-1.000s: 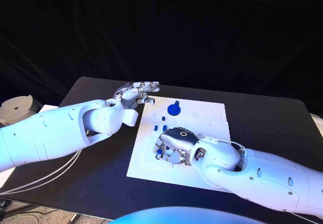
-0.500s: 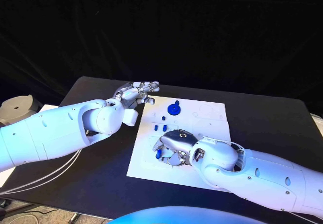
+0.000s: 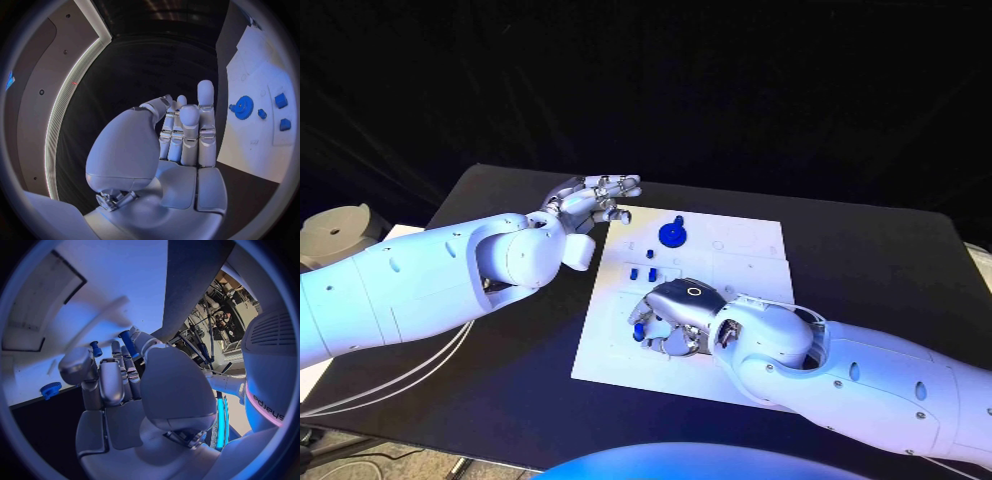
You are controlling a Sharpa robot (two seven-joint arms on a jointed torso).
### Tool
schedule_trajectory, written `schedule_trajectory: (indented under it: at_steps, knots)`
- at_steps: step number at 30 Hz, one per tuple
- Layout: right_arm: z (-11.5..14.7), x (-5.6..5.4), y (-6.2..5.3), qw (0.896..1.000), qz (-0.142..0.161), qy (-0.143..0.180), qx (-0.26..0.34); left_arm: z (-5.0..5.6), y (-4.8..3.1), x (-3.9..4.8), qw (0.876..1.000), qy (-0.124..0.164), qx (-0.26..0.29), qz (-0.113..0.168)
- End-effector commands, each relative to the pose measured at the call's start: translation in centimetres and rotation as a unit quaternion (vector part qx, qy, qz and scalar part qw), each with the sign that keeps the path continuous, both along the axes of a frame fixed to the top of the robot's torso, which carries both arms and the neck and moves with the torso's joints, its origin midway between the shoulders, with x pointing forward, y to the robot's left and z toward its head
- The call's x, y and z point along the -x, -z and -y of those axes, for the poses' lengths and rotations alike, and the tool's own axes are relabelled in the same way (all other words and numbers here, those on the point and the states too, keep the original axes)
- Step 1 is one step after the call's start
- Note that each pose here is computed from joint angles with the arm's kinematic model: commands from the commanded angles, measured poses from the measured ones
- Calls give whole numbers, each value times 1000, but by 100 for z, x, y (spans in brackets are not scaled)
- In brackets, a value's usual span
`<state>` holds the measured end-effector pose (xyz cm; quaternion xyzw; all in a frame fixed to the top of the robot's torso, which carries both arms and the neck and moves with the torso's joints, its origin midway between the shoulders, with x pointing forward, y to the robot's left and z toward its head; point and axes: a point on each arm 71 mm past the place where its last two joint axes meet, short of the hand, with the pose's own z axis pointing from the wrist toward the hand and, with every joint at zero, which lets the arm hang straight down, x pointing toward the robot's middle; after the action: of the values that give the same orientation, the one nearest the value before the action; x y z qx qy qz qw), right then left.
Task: Assemble the parts on the task board
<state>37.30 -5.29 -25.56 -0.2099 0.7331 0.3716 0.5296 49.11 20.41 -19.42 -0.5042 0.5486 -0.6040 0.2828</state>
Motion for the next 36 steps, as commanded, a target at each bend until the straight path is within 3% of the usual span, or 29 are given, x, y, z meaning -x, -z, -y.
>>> schedule_trajectory:
  at_steps: [1, 7, 14, 17, 20, 23, 24, 28, 32, 36]
  knots:
    - [30, -1, -58, 999, 17, 13, -32, 21, -14, 5, 1000, 9, 4, 4]
    - [151, 3, -200, 996, 24, 28, -87, 9, -11, -1, 1000, 7, 4, 4]
    - [462, -50, -444, 990, -13, 54, -131, -1, -6, -8, 1000, 6, 3, 4]
    - [694, -101, -564, 985, -39, 86, -142, 0, -4, -10, 1000, 7, 3, 4]
    - [1020, -156, -649, 977, -69, 144, -143, 4, -4, -5, 1000, 8, 3, 3]
    - [1362, -165, -662, 963, -89, 216, -130, 15, -8, 8, 1000, 10, 4, 3]
    - [1403, -160, -660, 961, -91, 226, -128, 16, -9, 11, 1000, 10, 4, 3]
    - [1715, -58, -597, 943, -111, 300, -90, 12, -16, 39, 1000, 13, 5, 2]
    - [1873, 52, -514, 931, -119, 341, -47, -1, -18, 57, 1000, 13, 5, 1]
    - [1932, 129, -458, 930, -111, 350, -7, -8, -15, 67, 1000, 14, 5, 0]
